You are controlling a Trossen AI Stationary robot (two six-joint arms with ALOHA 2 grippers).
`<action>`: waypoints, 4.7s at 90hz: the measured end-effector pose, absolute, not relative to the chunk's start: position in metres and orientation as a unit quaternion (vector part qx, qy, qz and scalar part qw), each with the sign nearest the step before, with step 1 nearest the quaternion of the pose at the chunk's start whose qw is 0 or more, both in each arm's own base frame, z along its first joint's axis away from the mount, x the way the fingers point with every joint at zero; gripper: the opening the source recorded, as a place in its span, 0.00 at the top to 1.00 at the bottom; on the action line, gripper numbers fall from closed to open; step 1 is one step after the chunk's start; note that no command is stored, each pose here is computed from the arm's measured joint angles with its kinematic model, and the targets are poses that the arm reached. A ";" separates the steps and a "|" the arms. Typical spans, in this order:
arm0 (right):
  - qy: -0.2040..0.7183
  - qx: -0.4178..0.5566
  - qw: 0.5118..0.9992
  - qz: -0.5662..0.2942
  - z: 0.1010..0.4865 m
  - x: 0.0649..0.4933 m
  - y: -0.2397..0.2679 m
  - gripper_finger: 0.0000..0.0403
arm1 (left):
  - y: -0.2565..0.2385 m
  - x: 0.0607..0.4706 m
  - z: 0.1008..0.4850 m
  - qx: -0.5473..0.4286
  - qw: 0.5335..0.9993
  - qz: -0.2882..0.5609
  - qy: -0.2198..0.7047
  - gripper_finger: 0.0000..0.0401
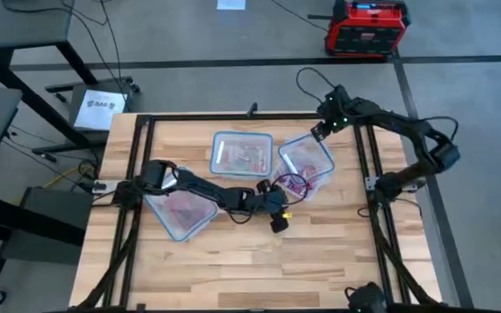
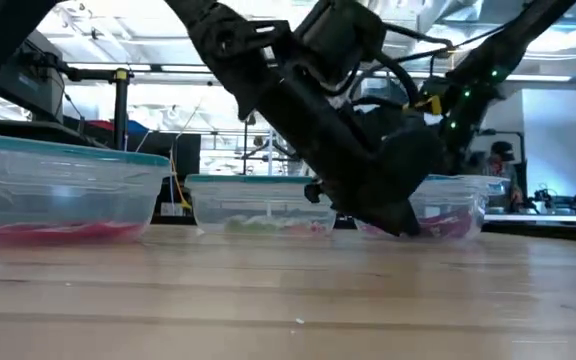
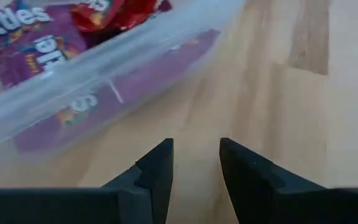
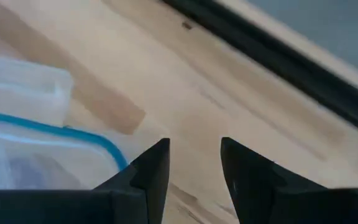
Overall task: Sort candy
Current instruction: Close the middle right transparent bin
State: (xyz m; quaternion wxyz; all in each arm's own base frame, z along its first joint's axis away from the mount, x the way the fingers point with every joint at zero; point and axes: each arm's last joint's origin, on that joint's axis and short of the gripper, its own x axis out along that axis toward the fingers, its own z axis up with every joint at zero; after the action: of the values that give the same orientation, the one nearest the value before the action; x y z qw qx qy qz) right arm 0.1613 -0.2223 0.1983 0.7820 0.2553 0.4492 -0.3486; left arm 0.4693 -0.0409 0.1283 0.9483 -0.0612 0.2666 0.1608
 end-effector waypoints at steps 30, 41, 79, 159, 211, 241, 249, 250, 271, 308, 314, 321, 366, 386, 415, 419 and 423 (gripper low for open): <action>0.490 0.272 0.769 -0.308 0.214 0.167 -0.182 0.67 | -0.020 0.470 0.128 -0.076 0.943 0.186 0.265 0.71; 0.492 0.275 0.767 -0.305 0.223 0.167 -0.168 0.67 | -0.018 0.470 0.128 -0.082 0.942 0.189 0.264 0.71; 0.478 0.225 0.795 -0.299 0.248 0.152 -0.151 0.67 | -0.039 0.457 0.156 -0.068 0.938 0.172 0.295 0.71; 0.504 0.173 0.817 -0.221 0.207 0.171 -0.135 0.67 | -0.016 0.462 0.150 -0.040 0.939 0.189 0.286 0.71; 0.537 0.208 0.780 -0.246 0.203 0.173 -0.118 0.67 | -0.044 0.437 0.159 -0.024 0.904 0.170 0.392 0.71; 0.600 0.229 0.718 -0.269 0.199 0.163 -0.105 0.67 | -0.056 0.451 0.139 -0.068 0.923 0.113 0.363 0.71; 0.598 0.231 0.720 -0.264 0.199 0.168 -0.097 0.67 | -0.057 0.452 0.140 -0.062 0.926 0.129 0.348 0.71; 0.596 0.232 0.722 -0.264 0.199 0.169 -0.096 0.67 | -0.057 0.452 0.140 -0.062 0.927 0.133 0.344 0.71; 0.563 0.249 0.754 -0.229 0.201 0.188 -0.077 0.67 | -0.053 0.456 0.146 -0.044 0.933 0.194 0.299 0.71; 0.572 0.254 0.743 -0.234 0.200 0.186 -0.074 0.67 | -0.085 0.438 0.142 -0.055 0.912 0.202 0.353 0.71; 0.573 0.254 0.743 -0.234 0.200 0.186 -0.074 0.67 | -0.100 0.435 0.150 -0.052 0.918 0.225 0.324 0.71; 0.573 0.253 0.743 -0.234 0.200 0.186 -0.074 0.67 | -0.120 0.432 0.158 -0.050 0.926 0.268 0.260 0.71; 0.565 0.232 0.760 -0.222 0.201 0.189 -0.075 0.67 | -0.093 0.394 0.103 -0.127 0.965 0.209 0.098 0.71; 0.563 0.233 0.761 -0.223 0.201 0.190 -0.075 0.67 | -0.086 0.410 0.097 -0.100 0.973 0.170 0.117 0.71; 0.558 0.250 0.755 -0.237 0.201 0.191 -0.072 0.67 | -0.080 0.433 0.089 -0.080 0.974 0.181 0.109 0.71; 0.553 0.254 0.756 -0.241 0.201 0.192 -0.071 0.67 | -0.079 0.434 0.090 -0.078 0.974 0.182 0.109 0.71; 0.551 0.258 0.755 -0.244 0.201 0.193 -0.069 0.67 | -0.078 0.434 0.089 -0.077 0.973 0.184 0.112 0.71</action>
State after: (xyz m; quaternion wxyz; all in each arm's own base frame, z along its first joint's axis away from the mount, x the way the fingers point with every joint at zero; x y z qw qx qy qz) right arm 0.1930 -0.0686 0.2014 0.7553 0.2582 0.5510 -0.2435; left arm 0.4343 -0.0775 0.0887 0.9735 -0.0774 0.1121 0.1839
